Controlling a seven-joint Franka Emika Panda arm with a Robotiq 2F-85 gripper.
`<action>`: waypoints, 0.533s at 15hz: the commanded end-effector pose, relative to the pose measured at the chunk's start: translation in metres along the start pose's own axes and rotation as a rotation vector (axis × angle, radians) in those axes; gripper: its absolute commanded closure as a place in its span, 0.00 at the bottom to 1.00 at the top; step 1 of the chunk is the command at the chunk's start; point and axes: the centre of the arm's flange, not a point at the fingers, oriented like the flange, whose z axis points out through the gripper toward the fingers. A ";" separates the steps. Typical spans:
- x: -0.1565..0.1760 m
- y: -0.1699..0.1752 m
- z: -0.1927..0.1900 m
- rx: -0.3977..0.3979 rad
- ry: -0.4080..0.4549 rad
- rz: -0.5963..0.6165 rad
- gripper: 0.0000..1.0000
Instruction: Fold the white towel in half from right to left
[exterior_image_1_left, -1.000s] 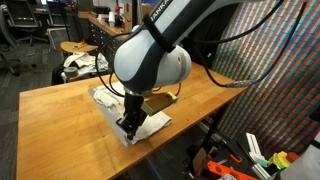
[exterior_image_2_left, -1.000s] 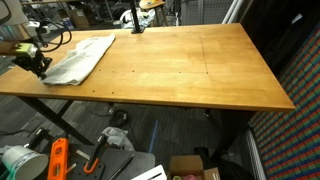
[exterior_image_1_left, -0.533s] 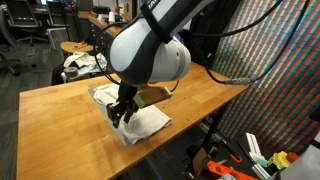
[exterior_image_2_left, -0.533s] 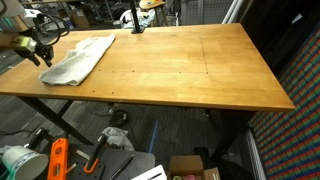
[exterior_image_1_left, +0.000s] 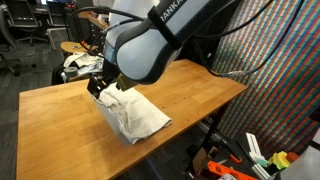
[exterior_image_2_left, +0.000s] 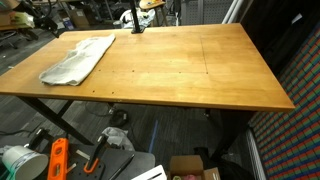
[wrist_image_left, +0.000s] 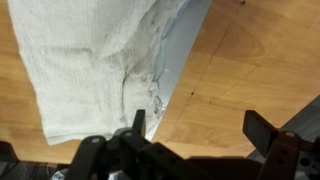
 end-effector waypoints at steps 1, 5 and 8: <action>0.057 -0.039 0.014 -0.104 0.003 -0.034 0.00; 0.103 -0.071 0.039 -0.156 -0.162 -0.035 0.00; 0.126 -0.082 0.069 -0.147 -0.270 -0.008 0.00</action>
